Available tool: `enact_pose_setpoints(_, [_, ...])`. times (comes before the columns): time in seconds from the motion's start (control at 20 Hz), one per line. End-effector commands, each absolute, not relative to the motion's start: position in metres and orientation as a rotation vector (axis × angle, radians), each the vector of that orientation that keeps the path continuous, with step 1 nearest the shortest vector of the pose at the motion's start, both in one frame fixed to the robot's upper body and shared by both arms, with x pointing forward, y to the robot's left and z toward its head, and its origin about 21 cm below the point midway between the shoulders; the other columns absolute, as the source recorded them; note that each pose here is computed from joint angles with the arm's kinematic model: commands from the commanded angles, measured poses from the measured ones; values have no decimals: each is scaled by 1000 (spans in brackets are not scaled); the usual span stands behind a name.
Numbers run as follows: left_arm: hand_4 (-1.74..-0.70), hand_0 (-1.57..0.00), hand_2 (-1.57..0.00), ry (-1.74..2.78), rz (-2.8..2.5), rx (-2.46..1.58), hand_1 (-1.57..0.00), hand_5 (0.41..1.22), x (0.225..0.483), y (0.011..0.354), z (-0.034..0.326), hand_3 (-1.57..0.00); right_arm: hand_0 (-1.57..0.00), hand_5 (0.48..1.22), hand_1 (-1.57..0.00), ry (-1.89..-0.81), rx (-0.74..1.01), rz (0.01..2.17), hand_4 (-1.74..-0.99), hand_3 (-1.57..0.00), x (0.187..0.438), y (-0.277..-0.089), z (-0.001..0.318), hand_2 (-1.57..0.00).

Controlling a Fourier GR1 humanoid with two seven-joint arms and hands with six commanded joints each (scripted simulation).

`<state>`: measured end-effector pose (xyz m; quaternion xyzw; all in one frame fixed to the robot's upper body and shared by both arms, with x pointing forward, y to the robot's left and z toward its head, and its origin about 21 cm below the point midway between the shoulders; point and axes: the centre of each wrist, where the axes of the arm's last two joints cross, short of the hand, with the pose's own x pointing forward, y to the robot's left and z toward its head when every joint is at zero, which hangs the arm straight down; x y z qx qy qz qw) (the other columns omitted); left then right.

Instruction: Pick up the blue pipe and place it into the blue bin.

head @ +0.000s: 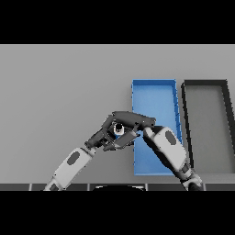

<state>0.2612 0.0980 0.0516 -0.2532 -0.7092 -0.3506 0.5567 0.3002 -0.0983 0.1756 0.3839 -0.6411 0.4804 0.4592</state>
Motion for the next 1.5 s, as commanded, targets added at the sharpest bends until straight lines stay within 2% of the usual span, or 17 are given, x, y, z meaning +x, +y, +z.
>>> enact_pose_setpoints(0.0, [-1710,-1571,-1571,-1669,-807,-616,-1559,1221,260,99,51,-1423,-1284,848,-1287,-1591,951,1172,-1457,-1217,302,-100,173,-1288])
enact_pose_setpoints(0.1, [-1720,-1571,-1571,-1662,-801,-628,-1564,1221,261,98,52,-1477,-1387,982,-1389,-1622,937,1212,-1438,-1344,298,-102,175,-1390])
enact_pose_setpoints(0.2, [-1725,-1571,-1571,-1666,-832,-604,-1566,1221,262,98,56,-1511,-1453,1068,-1455,-1661,952,1237,-1436,-1426,295,-101,173,-1455])
enact_pose_setpoints(0.4, [-1729,-1571,-1571,-1647,-834,-589,-1569,1221,261,100,56,-1546,-1523,1158,-1523,-1655,1004,1226,-1470,-1512,294,-98,170,-1524])
enact_pose_setpoints(0.45, [-1724,-1571,-1571,-1654,-832,-593,-1569,1221,260,99,57,-1442,-1532,1171,-1533,-1656,999,1221,-1475,-1523,294,-101,173,-1533])
enact_pose_setpoints(0.5, [-1656,-1569,-1458,-1668,-843,-578,-1513,1221,261,99,57,-1468,-1540,1181,-1540,-1665,986,1212,-1478,-1533,294,-102,173,-1541])
enact_pose_setpoints(0.6, [-1426,-1045,-950,-1677,-899,-550,-991,1221,260,104,57,-963,-1551,1195,-1551,-1658,962,1220,-1483,-1547,293,-100,176,-1552])
enact_pose_setpoints(0.65, [-1320,-836,-760,-1661,-917,-557,-793,1221,261,106,55,-770,-1555,1201,-1555,-1653,954,1219,-1484,-1552,292,-101,174,-1555])
enact_pose_setpoints(0.75, [-1144,-535,-486,-1687,-962,-567,-507,1221,260,106,53,-492,-1561,1208,-1561,-1633,935,1226,-1486,-1559,290,-101,179,-1561])
enact_pose_setpoints(0.9, [-955,-273,-248,-1695,-1003,-491,-259,972,263,106,55,-252,-1566,1214,-1566,-1653,923,1220,-1488,-1565,288,-100,176,-1566])
enact_pose_setpoints(1.0, [-899,-175,-159,-1693,-983,-487,-165,836,265,108,54,-161,-1568,1217,-1568,-1662,923,1200,-1488,-1567,290,-102,177,-1568])
enact_pose_setpoints(1.1, [-861,-111,-101,-1672,-981,-483,-106,734,265,108,54,-102,-1569,1218,-1569,-1663,907,1193,-1487,-1568,291,-101,173,-1569])
enact_pose_setpoints(1.2, [-882,-71,-64,-1650,-917,-508,-67,671,264,108,50,-65,-1570,1219,-1570,-1657,900,1193,-1487,-1569,293,-98,171,-1570])
enact_pose_setpoints(1.3, [-889,-45,-41,-1603,-904,-485,-43,639,265,110,48,-41,-1570,1220,-1570,-1680,917,1163,-1488,-1570,295,-103,172,-1570])
enact_pose_setpoints(1.45, [-904,-23,-20,-1540,-892,-479,-21,589,262,106,45,-21,-1571,1220,-1571,-1599,1034,1069,-1489,-1570,296,-104,178,-1571])
